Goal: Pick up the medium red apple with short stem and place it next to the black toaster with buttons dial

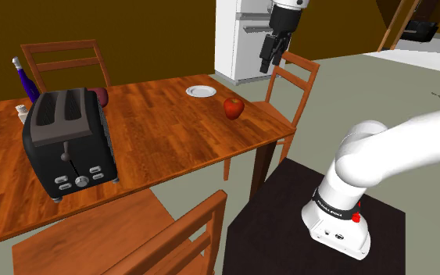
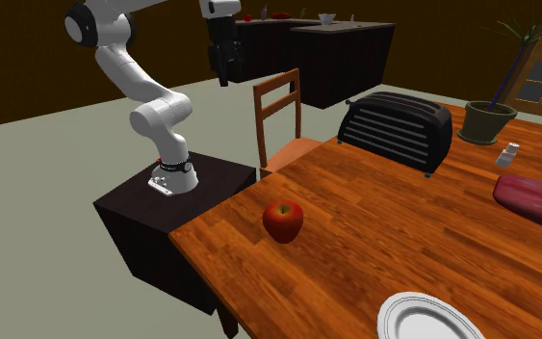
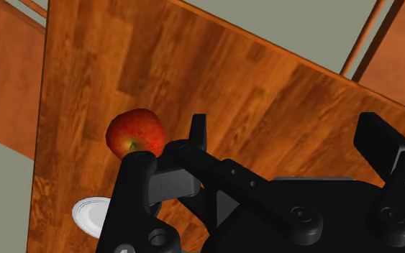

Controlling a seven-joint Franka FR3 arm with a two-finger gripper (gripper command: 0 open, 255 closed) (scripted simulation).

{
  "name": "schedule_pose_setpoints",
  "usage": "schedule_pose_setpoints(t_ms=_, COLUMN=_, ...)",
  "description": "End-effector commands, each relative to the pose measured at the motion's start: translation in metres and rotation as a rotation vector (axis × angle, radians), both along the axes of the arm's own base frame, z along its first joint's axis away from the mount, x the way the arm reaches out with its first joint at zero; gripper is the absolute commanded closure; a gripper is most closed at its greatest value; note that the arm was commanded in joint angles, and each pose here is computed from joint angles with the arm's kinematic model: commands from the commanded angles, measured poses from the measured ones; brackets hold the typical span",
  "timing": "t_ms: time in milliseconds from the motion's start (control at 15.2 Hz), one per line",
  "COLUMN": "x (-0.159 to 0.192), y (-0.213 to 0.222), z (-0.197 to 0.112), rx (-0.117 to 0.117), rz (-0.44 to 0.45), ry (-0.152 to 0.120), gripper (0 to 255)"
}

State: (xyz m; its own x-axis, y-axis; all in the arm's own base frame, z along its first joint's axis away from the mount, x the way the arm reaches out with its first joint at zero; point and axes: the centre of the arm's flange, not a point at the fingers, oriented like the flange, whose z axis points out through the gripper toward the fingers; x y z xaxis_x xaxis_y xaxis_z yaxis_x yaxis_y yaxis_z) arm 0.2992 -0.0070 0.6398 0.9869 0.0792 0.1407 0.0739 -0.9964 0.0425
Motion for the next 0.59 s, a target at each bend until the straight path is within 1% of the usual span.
schedule_pose_setpoints(t_ms=0, x=0.000, y=0.000, z=0.000, rx=0.000, rz=0.000, ry=0.000, gripper=0)
schedule_pose_setpoints(t_ms=528, x=0.073, y=-0.061, z=-0.053, rx=-0.023, rz=0.099, ry=0.046, gripper=0)
